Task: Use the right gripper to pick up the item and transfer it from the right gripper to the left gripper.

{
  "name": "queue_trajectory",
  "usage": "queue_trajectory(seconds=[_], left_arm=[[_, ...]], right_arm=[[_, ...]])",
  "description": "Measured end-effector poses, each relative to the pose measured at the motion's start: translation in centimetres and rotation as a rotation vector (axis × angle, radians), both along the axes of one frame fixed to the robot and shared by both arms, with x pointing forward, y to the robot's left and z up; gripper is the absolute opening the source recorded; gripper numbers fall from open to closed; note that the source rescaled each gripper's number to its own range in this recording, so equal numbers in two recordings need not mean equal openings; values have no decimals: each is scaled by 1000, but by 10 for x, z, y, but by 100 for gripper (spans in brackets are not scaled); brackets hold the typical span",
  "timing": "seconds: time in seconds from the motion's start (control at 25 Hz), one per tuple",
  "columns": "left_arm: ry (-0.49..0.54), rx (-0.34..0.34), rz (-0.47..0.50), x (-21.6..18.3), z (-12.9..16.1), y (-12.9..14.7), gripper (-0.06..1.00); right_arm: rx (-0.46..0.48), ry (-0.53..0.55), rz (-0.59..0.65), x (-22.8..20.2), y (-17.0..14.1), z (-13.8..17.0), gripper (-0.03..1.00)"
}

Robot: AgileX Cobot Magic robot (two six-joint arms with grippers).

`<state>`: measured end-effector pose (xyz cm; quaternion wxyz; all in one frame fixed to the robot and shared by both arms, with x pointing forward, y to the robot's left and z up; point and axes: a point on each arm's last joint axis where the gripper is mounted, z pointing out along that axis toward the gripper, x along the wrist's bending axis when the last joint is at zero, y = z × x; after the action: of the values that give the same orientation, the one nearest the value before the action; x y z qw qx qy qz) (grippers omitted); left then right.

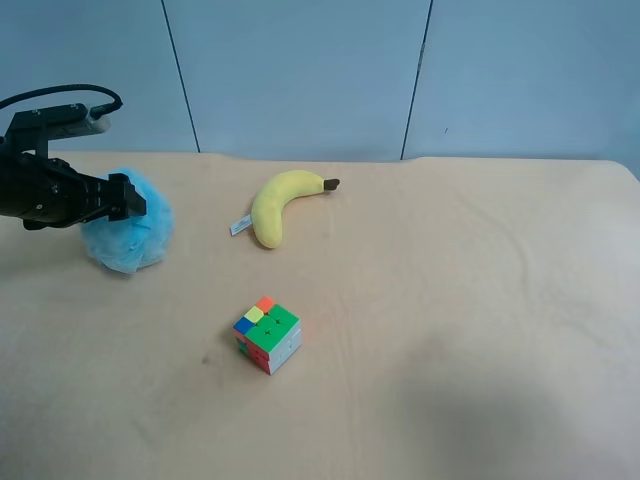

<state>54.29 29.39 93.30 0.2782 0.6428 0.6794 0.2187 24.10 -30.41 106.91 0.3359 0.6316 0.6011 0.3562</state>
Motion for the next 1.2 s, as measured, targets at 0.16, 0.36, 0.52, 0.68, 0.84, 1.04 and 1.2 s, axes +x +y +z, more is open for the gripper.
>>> queue_trajectory(seconds=[0.16, 0.36, 0.52, 0.68, 0.84, 1.04, 1.2], left_arm=[[-56, 0, 1, -2, 17, 0, 83], [-168, -16, 13, -10, 51, 0, 89], [-257, -36, 24, -20, 77, 0, 93], [-317, -39, 18, -35, 93, -1, 93], [-386, -56, 3, -56, 109, -3, 93], [-477, -116, -13, -85, 127, -7, 93], [-558, -160, -47, -111, 142, -11, 93]], right_arm=[[0, 0, 0, 0, 0, 0, 100], [0, 0, 0, 0, 0, 0, 100], [0, 0, 0, 0, 0, 0, 100], [0, 0, 0, 0, 0, 0, 100], [0, 0, 0, 0, 0, 0, 100], [0, 0, 0, 0, 0, 0, 100], [0, 0, 0, 0, 0, 0, 100]])
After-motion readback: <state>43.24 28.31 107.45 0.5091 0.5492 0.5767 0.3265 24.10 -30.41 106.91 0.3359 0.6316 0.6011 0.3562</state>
